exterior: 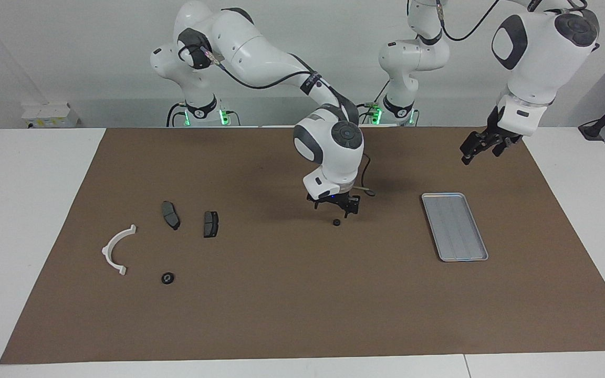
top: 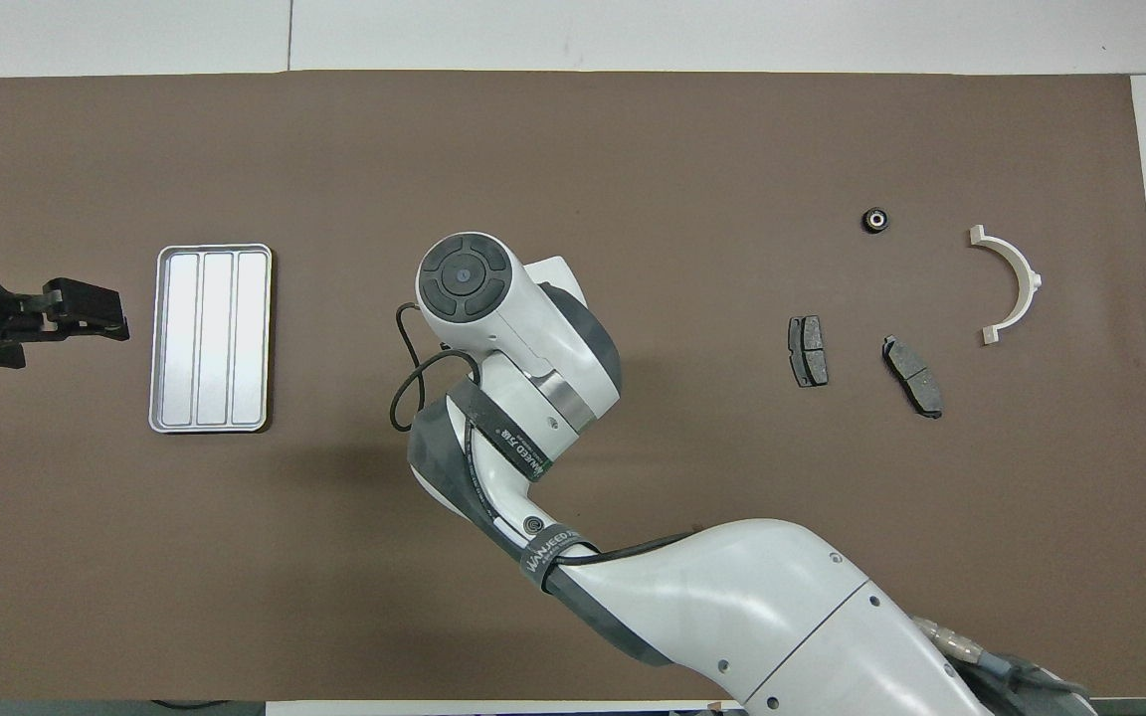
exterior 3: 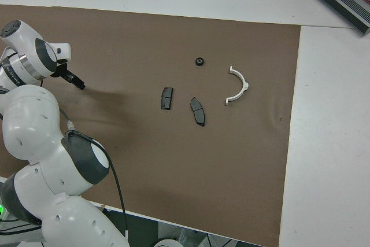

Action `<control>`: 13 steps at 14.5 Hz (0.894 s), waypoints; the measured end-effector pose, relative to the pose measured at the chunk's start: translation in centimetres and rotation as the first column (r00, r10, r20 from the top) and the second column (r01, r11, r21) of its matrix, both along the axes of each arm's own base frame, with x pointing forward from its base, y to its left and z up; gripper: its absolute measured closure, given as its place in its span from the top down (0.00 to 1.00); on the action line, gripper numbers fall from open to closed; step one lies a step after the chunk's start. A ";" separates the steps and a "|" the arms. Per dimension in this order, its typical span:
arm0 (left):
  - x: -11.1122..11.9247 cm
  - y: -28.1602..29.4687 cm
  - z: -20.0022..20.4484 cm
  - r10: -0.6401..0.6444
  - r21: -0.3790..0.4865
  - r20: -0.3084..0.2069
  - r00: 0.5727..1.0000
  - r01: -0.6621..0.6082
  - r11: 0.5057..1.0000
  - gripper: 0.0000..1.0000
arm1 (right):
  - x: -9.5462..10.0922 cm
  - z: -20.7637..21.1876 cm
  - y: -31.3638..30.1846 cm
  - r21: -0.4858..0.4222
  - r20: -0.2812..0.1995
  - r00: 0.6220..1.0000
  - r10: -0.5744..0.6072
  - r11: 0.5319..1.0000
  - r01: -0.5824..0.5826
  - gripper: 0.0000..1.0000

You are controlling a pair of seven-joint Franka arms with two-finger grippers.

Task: Place bearing gear from tray to pile

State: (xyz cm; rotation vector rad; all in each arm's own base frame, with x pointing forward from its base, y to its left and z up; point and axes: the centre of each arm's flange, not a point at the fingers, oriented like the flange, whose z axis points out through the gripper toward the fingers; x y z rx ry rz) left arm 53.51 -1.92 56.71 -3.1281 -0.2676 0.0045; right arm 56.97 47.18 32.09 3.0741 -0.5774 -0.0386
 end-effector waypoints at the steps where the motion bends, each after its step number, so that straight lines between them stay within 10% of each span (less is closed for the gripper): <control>1: -0.1 0.0 0.4 -0.019 0.000 0.005 1.000 0.019 1.000 1.00 | -0.1 -0.6 0.4 0.005 0.004 1.000 0.004 1.000 -0.004 1.00; 10: -0.7 0.0 1.7 -0.045 0.000 -0.005 0.999 0.045 0.999 1.00 | -0.5 -4.1 1.5 -0.030 0.013 0.999 0.034 0.999 -0.033 1.00; 13: -0.7 -0.1 1.9 -0.045 0.000 -0.007 0.999 0.045 0.999 1.00 | -0.3 -3.8 1.7 -0.019 0.026 0.999 0.034 0.999 -0.033 0.81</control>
